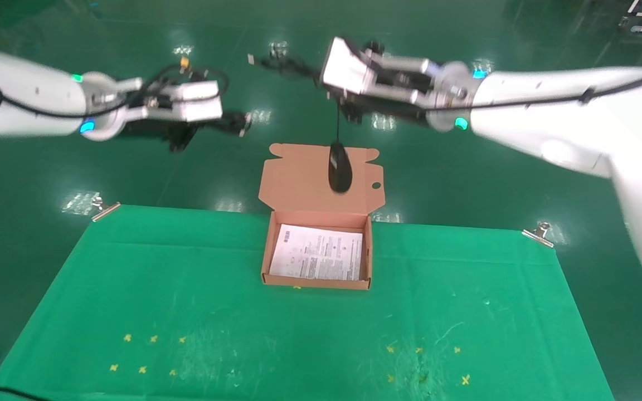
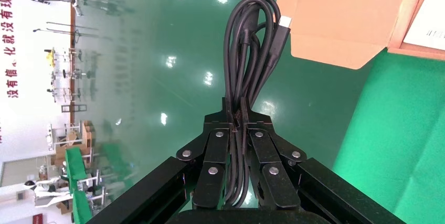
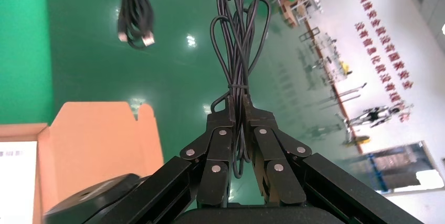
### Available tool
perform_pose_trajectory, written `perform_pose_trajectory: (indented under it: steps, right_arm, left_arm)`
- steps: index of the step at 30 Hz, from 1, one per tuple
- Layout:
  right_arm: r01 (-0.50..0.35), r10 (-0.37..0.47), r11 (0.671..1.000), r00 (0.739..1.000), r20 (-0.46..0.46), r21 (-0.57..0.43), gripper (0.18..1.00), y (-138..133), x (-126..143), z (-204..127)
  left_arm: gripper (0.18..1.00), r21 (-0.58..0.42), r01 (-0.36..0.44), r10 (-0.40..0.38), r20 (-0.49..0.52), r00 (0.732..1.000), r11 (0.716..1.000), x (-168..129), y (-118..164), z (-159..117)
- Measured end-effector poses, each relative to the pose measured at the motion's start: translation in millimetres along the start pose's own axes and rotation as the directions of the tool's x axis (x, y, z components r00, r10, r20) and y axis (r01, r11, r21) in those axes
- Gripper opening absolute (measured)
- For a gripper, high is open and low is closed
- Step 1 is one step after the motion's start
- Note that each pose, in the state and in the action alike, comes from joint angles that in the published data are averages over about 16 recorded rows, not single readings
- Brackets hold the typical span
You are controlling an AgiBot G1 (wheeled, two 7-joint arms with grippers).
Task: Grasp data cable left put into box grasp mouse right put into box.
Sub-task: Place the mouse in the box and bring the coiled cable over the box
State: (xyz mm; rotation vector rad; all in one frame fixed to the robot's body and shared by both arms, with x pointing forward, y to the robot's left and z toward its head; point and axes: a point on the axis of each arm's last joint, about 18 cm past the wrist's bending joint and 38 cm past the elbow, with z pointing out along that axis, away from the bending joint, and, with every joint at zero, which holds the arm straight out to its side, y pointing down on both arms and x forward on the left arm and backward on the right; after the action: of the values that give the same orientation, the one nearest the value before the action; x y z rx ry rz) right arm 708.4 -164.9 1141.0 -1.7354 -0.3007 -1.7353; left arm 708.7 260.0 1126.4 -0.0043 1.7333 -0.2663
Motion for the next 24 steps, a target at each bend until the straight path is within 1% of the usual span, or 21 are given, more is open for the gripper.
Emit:
perform_pose_trajectory:
  steps: [5,12,19,24]
  right_arm:
    - [-0.011,0.013,1.0,0.999,0.045,-0.026,0.201,9,-21,7]
    - [-0.025,0.031,0.998,0.991,0.129,-0.051,0.201,17,-61,20]
    - [-0.072,0.082,0.996,0.976,0.201,-0.058,0.201,18,-101,31]
    - [-0.129,0.147,0.987,0.96,0.239,-0.092,0.201,26,-129,37]
  left_arm:
    - [0.208,-0.049,0.018,-0.019,-0.034,0.999,0.999,15,19,1]
    - [0.207,-0.123,0.034,-0.043,-0.071,0.997,0.992,33,42,-4]
    - [0.207,-0.161,0.037,-0.05,-0.078,0.996,0.986,40,50,-11]
    - [0.207,-0.165,0.038,-0.051,-0.075,0.996,0.986,42,49,-13]
